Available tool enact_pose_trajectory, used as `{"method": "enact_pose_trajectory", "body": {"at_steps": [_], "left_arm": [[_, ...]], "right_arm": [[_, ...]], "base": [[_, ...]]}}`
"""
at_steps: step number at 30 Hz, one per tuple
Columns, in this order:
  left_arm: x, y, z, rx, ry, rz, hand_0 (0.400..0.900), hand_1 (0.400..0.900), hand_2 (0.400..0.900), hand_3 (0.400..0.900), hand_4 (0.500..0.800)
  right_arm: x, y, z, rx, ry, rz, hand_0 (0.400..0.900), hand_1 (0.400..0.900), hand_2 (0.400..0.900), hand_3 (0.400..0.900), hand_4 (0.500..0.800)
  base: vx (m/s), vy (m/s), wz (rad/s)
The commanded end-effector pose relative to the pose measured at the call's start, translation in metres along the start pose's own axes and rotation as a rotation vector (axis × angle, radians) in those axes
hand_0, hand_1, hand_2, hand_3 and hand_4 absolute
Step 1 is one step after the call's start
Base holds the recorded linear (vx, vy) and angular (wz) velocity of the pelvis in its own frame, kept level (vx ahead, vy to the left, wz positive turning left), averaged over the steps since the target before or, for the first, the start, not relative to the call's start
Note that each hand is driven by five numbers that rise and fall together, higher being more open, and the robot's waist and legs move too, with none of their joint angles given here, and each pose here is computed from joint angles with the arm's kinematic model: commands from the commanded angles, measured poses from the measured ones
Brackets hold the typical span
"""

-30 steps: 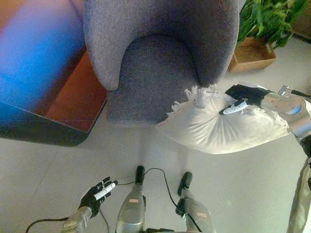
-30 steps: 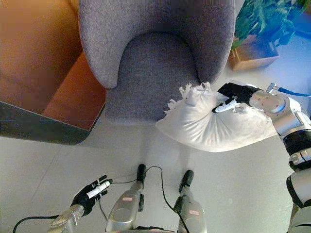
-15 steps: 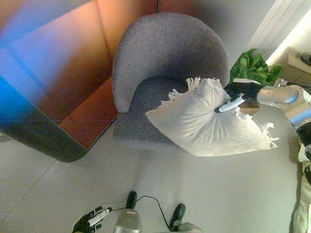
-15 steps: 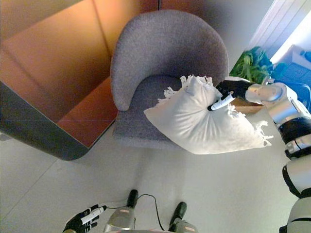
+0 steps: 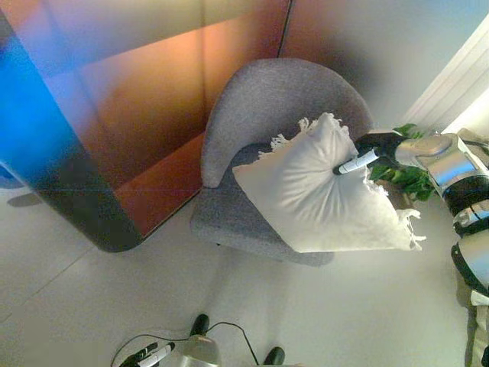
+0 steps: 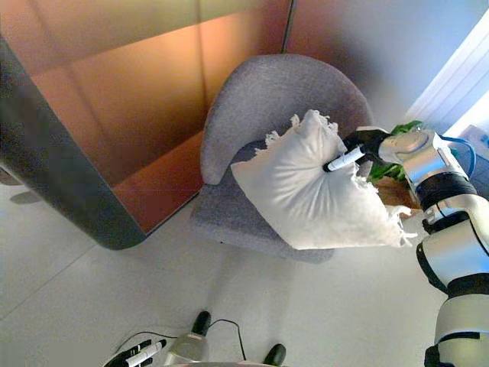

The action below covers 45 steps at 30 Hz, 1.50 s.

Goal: Pick up the pillow and put it on the sofa.

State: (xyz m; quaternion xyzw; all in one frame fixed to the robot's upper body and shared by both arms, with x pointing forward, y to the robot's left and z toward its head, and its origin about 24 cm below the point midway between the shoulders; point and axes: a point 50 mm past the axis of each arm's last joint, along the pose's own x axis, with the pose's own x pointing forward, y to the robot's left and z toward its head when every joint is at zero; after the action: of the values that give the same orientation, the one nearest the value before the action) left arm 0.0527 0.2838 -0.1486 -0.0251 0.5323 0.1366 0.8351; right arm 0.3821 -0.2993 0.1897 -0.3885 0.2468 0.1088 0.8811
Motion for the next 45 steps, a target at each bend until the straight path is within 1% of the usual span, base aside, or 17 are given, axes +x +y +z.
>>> {"method": "enact_pose_trajectory", "body": {"at_steps": [1, 3, 5, 6, 7, 8, 14, 21, 33, 36, 38, 40, 45], "left_arm": [[-0.008, 0.031, 0.0, 0.05, -0.002, 0.074, 0.9, 0.9, 0.9, 0.9, 0.8], [-0.008, 0.035, 0.005, 0.046, -0.027, 0.077, 0.9, 0.9, 0.9, 0.9, 0.8], [-0.009, 0.039, 0.01, 0.043, -0.053, 0.079, 0.9, 0.9, 0.9, 0.9, 0.8], [-0.009, 0.039, 0.012, 0.041, -0.062, 0.079, 0.9, 0.9, 0.9, 0.9, 0.8], [-0.009, 0.039, 0.013, 0.042, -0.069, 0.078, 0.9, 0.9, 0.9, 0.9, 0.8], [-0.009, 0.039, 0.014, 0.04, -0.075, 0.077, 0.9, 0.9, 0.9, 0.9, 0.8], [-0.01, 0.036, 0.013, 0.04, -0.102, 0.058, 0.9, 0.9, 0.9, 0.9, 0.8], [-0.01, 0.034, 0.016, 0.034, -0.119, 0.03, 0.9, 0.9, 0.9, 0.9, 0.8], [-0.009, 0.03, 0.013, 0.037, -0.109, 0.018, 0.9, 0.9, 0.9, 0.9, 0.8], [-0.008, 0.027, 0.012, 0.031, -0.107, 0.011, 0.9, 0.9, 0.9, 0.9, 0.8], [-0.007, 0.024, 0.011, 0.022, -0.106, 0.004, 0.9, 0.9, 0.9, 0.9, 0.8], [-0.006, 0.017, 0.01, 0.019, -0.101, -0.004, 0.9, 0.9, 0.9, 0.9, 0.8], [-0.002, 0.005, 0.009, -0.007, -0.091, -0.017, 0.9, 0.9, 0.9, 0.9, 0.8]], "right_arm": [[-0.063, -0.082, 0.07, 0.086, -0.244, -0.355, 0.4, 0.4, 0.4, 0.4, 0.5], [-0.067, -0.088, 0.067, 0.113, -0.237, -0.399, 0.4, 0.4, 0.4, 0.4, 0.5], [-0.075, -0.098, 0.063, 0.148, -0.218, -0.48, 0.4, 0.4, 0.4, 0.4, 0.5], [-0.079, -0.103, 0.061, 0.171, -0.204, -0.546, 0.731, 0.731, 0.731, 0.731, 0.699], [-0.082, -0.107, 0.058, 0.187, -0.187, -0.575, 0.731, 0.731, 0.731, 0.731, 0.699], [-0.084, -0.11, 0.055, 0.2, -0.168, -0.587, 0.9, 0.9, 0.9, 0.9, 0.8], [-0.097, -0.121, 0.044, 0.195, -0.126, -0.604, 0.9, 0.9, 0.9, 0.9, 0.8], [-0.104, -0.125, 0.034, 0.175, -0.083, -0.609, 0.9, 0.9, 0.9, 0.9, 0.8], [-0.105, -0.124, -0.004, 0.245, -0.013, -0.566, 0.9, 0.9, 0.9, 0.9, 0.8], [-0.1, -0.118, -0.019, 0.273, -0.028, -0.53, 0.9, 0.9, 0.9, 0.9, 0.8], [-0.091, -0.109, -0.029, 0.326, -0.077, -0.478, 0.9, 0.9, 0.9, 0.9, 0.8], [-0.078, -0.094, -0.045, 0.346, -0.088, -0.43, 0.9, 0.9, 0.9, 0.9, 0.8], [-0.051, -0.051, -0.088, 0.334, -0.046, -0.365, 0.9, 0.9, 0.9, 0.9, 0.8]], "base": [[-0.045, -0.074, 0.2], [-0.076, -0.092, 0.18], [-0.098, -0.076, 0.15], [-0.082, -0.037, 0.13], [-0.082, -0.029, 0.11], [-0.081, -0.016, 0.08], [-0.047, 0.003, -0.04], [-0.029, 0.004, -0.08], [-0.009, 0.009, -0.07], [-0.025, 0.016, -0.12], [-0.021, 0.046, -0.12], [0.01, 0.045, -0.12], [0.008, 0.052, -0.13]]}}
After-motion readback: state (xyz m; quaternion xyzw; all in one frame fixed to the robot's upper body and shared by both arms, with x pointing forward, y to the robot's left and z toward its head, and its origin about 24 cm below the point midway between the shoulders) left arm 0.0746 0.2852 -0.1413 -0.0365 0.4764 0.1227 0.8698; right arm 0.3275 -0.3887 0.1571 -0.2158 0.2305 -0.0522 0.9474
